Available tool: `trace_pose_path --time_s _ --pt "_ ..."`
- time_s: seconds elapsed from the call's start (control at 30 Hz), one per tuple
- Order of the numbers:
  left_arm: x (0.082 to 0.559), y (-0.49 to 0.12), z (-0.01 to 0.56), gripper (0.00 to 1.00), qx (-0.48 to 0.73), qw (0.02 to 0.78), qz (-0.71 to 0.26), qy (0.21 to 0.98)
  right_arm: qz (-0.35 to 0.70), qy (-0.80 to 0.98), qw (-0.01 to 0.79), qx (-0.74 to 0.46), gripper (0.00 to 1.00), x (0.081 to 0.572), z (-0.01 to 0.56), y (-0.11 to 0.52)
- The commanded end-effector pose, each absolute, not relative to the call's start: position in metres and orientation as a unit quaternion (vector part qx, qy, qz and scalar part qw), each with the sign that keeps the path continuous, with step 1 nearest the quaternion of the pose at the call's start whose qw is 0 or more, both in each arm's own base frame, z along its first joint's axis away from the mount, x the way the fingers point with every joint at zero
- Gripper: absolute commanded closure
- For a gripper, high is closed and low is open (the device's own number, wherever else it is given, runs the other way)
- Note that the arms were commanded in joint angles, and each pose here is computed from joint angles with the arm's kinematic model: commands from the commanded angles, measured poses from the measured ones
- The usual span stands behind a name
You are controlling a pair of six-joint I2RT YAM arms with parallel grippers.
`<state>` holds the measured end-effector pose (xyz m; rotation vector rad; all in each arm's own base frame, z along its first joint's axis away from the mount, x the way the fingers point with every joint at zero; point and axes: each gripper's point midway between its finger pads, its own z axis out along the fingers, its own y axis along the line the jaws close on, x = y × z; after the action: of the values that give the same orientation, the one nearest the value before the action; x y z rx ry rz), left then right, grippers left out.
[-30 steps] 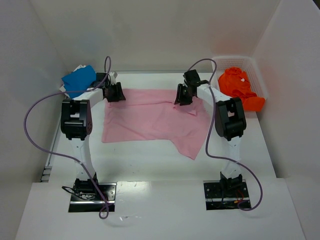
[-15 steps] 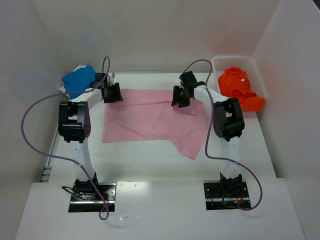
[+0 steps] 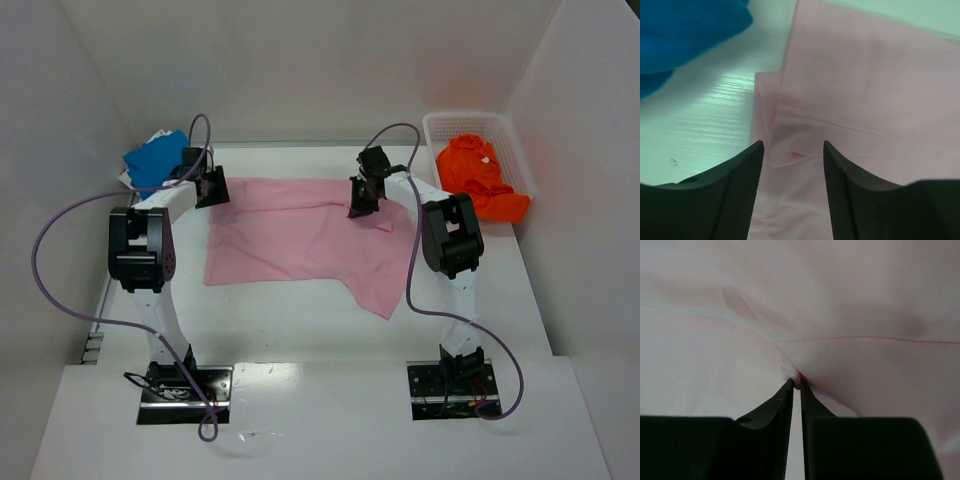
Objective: Fold and stack the t-shirts
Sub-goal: Fold the flattened tshirt in 1/3 of the way
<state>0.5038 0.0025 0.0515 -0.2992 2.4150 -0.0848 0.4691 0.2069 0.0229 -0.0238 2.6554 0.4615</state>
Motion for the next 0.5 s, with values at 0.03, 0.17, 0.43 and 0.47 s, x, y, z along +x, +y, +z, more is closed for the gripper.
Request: trace_pose_path --time_s 0.03,0.17,0.43,0.47 --pt "0.515 0.017 0.084 0.37 -0.142 0.393 -0.034 0.908 0.181 0.952 0.247 -0.020 0.89 0.484 0.038 0.218" --pt "0.525 0.015 0.078 0.34 -0.142 0.391 -0.054 0.908 0.185 0.951 0.245 -0.021 0.93 0.483 0.038 0.220" --pt "0.532 0.004 0.070 0.36 -0.132 0.388 -0.096 0.907 0.209 0.946 0.245 -0.033 0.96 0.474 0.053 0.230" --pt "0.534 0.004 0.071 0.36 -0.132 0.393 -0.096 0.905 0.210 0.944 0.250 -0.034 0.96 0.475 0.059 0.230"
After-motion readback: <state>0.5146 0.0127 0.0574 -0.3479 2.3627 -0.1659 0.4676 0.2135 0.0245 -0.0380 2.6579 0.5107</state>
